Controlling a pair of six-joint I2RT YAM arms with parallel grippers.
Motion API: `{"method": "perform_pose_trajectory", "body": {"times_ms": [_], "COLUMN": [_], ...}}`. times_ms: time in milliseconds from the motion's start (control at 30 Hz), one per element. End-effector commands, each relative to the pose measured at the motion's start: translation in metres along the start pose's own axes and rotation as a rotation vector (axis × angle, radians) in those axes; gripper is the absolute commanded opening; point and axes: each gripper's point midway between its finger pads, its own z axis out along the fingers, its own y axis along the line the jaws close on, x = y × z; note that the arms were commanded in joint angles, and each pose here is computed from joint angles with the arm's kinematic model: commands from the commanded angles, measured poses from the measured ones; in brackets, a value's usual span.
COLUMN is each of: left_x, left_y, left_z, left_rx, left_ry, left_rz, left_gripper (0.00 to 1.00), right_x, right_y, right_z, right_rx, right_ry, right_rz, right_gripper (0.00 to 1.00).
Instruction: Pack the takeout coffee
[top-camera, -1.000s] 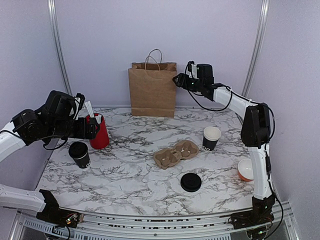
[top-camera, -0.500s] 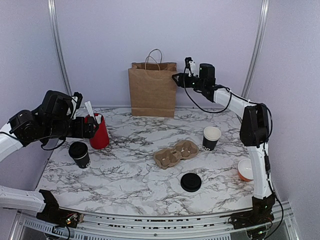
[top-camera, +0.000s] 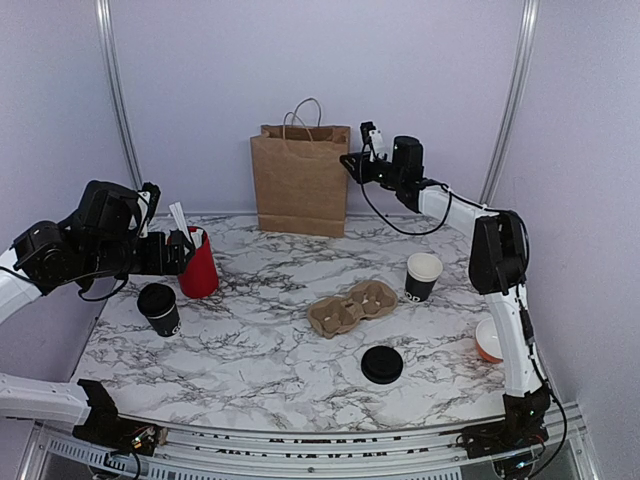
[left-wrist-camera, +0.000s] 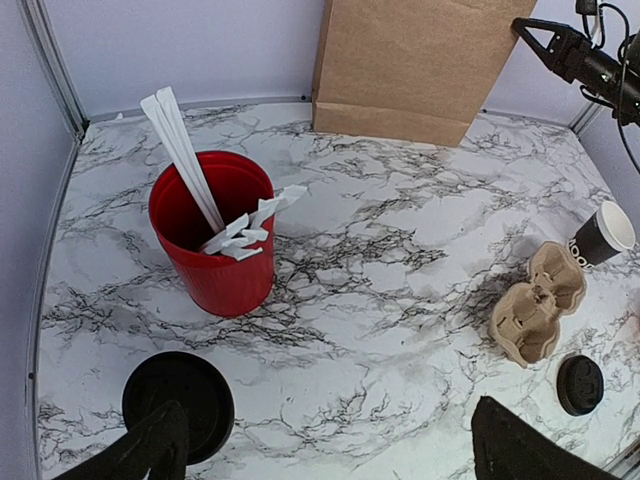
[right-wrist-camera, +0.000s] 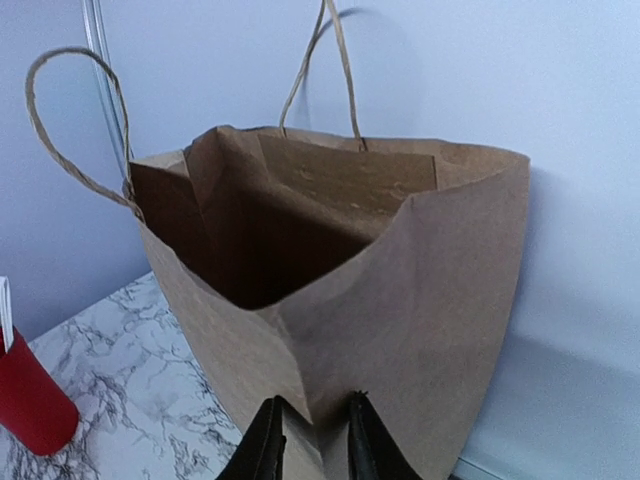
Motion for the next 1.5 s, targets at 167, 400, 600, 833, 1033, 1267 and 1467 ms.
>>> {"method": "perform_pose_trajectory", "body": {"times_ms": [167, 400, 600, 833, 1033, 1267, 1467], "left_x": [-0.003, -0.005, -0.006, -0.007, -0.009, -0.011, -0.01], "left_y": [0.002, -0.002, -0.008, -0.011, -0.012, -0.012, -0.013], "left_z": [-0.002, 0.003, 0.008, 0.009, 0.008, 0.005, 0.006], "left_rx": [-0.012, -0.015, 0.007, 0.018, 0.022, 0.024, 0.027], "left_ry": [-0.008, -0.002, 0.005, 0.005, 0.003, -0.004, 0.002], "left_rz": [-0.004, 0.0, -0.003, -0.005, -0.013, -0.025, -0.026], "left_gripper": [0.99, 0.99, 0.99, 0.99, 0.99, 0.99, 0.99], "right_x": [-0.025, -0.026, -0.025, -0.012, 0.003, 0.009, 0.016], "right_y": [0.022, 0.047, 0.059, 0.044, 0.033, 0.05, 0.06], "right_z": [0.004, 0.003, 0.001, 0.007, 0.024, 0.035, 0.044], "right_rx": [-0.108, -0.141, -0.089, -0.018, -0.003, -0.024, -0.019], "right_ry": [-0.083, -0.064, -0.05, -0.034, -0.051, -0.087, -0.098], "right_rz": [-0.011, -0.022, -0.076, -0.11, -0.121, -0.154, -0.16], "right_gripper": [0.02, 0.0, 0.06, 0.33, 0.37, 0.39, 0.38]}}
